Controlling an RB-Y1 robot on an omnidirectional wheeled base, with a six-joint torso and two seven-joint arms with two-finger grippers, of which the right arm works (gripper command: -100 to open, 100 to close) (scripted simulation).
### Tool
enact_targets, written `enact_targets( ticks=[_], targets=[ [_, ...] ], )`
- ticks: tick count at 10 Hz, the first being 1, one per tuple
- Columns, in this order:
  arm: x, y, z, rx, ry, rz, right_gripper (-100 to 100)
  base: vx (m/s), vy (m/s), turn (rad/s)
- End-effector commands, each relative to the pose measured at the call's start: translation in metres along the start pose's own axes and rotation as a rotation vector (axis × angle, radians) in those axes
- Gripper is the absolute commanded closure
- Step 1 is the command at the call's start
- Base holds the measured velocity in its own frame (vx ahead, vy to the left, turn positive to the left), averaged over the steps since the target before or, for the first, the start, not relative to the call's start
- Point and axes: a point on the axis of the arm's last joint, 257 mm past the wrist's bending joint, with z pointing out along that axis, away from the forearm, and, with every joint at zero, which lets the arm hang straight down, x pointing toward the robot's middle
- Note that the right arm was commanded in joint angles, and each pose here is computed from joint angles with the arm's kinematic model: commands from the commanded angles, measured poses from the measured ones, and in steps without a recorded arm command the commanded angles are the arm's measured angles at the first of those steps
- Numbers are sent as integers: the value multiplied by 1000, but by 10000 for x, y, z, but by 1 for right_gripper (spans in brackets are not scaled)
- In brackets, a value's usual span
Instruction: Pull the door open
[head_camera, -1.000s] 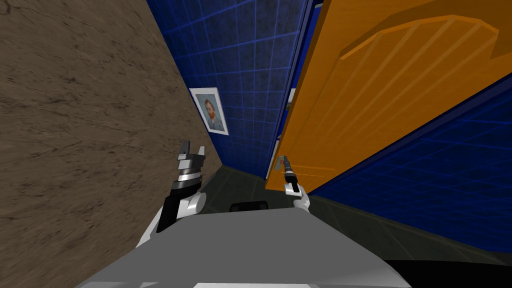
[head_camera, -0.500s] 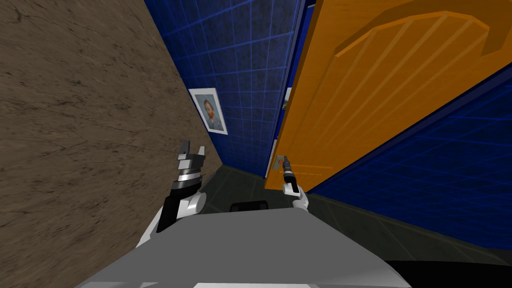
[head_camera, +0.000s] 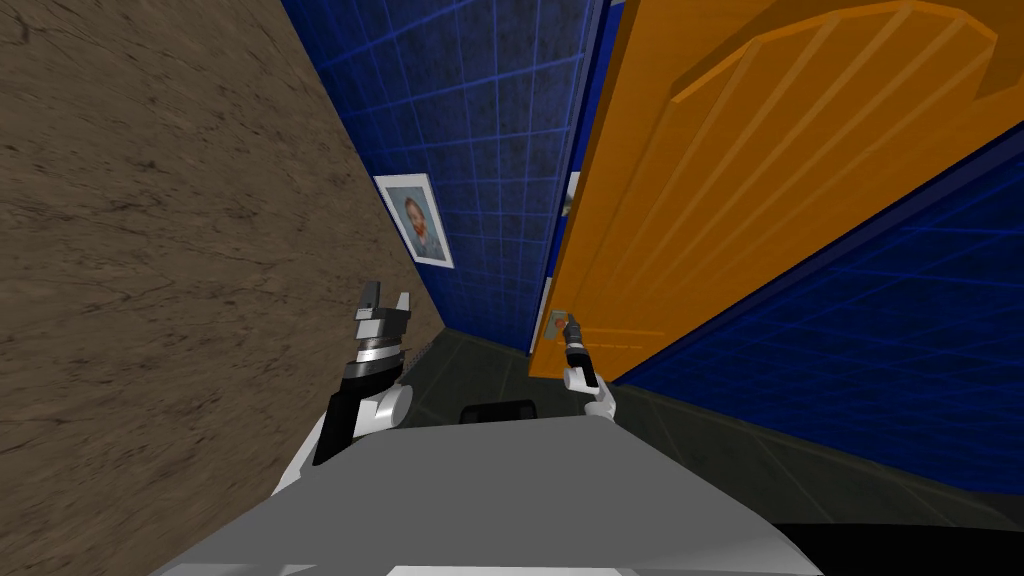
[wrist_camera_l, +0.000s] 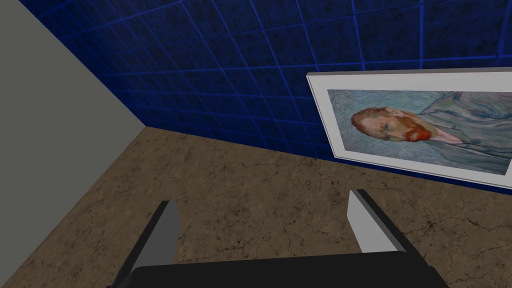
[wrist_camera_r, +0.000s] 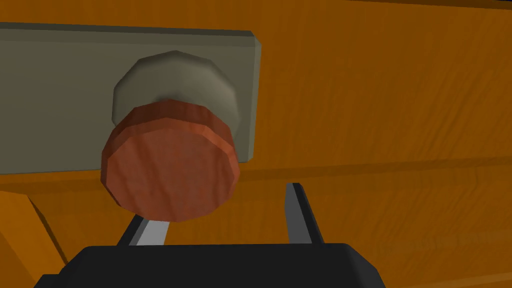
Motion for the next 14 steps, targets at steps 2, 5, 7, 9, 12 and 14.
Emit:
enact_targets(
  ticks=[2,5,7,9,12,14],
  targets=[
    [250,125,35,-29,27,86,100,-23,-32,25],
    [304,126,19,-27,31,178,100,-4,-7,-13],
    [303,124,19,-26,29,187,100,-26,-22,26],
    [303,124,19,-26,29,187,100,-3,7,3],
    [356,118,0,-22,29,288,100,-22,-32,10],
    [352,72,-12,-12,28,287,100,0,2,7]
  ],
)
